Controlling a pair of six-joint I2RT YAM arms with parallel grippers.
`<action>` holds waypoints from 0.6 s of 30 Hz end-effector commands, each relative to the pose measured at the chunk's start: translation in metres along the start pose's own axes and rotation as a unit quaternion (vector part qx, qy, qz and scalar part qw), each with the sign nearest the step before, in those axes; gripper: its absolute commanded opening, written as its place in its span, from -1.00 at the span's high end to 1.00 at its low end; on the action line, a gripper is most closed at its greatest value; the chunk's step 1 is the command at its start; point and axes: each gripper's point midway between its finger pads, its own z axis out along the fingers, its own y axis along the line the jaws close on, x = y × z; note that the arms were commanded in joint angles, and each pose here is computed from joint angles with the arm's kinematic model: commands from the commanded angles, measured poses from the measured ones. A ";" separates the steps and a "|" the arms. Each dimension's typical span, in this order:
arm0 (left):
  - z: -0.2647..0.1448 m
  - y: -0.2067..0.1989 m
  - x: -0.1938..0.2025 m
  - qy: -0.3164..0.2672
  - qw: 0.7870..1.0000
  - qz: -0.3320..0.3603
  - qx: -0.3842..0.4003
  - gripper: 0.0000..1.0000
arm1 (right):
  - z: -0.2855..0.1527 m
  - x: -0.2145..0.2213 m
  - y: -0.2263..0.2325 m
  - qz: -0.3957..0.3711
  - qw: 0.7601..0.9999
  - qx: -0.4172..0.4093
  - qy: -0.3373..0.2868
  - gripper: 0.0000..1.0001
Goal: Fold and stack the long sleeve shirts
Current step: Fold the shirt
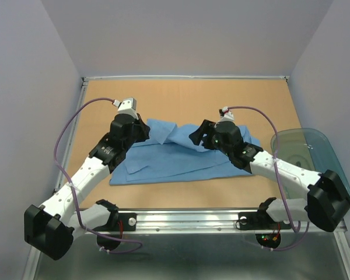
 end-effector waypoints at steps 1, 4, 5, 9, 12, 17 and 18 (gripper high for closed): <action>-0.009 -0.016 -0.014 -0.003 0.998 0.040 0.039 1.00 | -0.014 -0.046 -0.035 -0.093 0.988 0.093 -0.077 -0.44; -0.015 -0.028 -0.003 0.021 0.997 0.026 0.075 1.00 | -0.015 -0.049 -0.043 -0.147 0.981 0.101 -0.072 -0.42; -0.016 -0.030 0.001 0.028 0.996 0.019 0.082 1.00 | -0.015 -0.049 -0.044 -0.163 0.979 0.100 -0.068 -0.42; -0.027 -0.035 0.022 0.062 0.991 -0.047 0.105 1.00 | -0.010 -0.031 -0.048 -0.240 0.967 0.079 -0.022 -0.43; -0.030 -0.028 0.044 0.089 0.988 -0.087 0.095 1.00 | -0.008 -0.017 -0.047 -0.278 0.959 0.051 0.008 -0.43; -0.040 -0.001 0.088 0.157 0.975 -0.157 0.022 1.00 | -0.012 -0.014 -0.050 -0.290 0.956 0.048 0.013 -0.43; -0.042 0.005 0.096 0.164 0.974 -0.154 0.012 1.00 | -0.012 -0.014 -0.052 -0.290 0.955 0.053 0.013 -0.43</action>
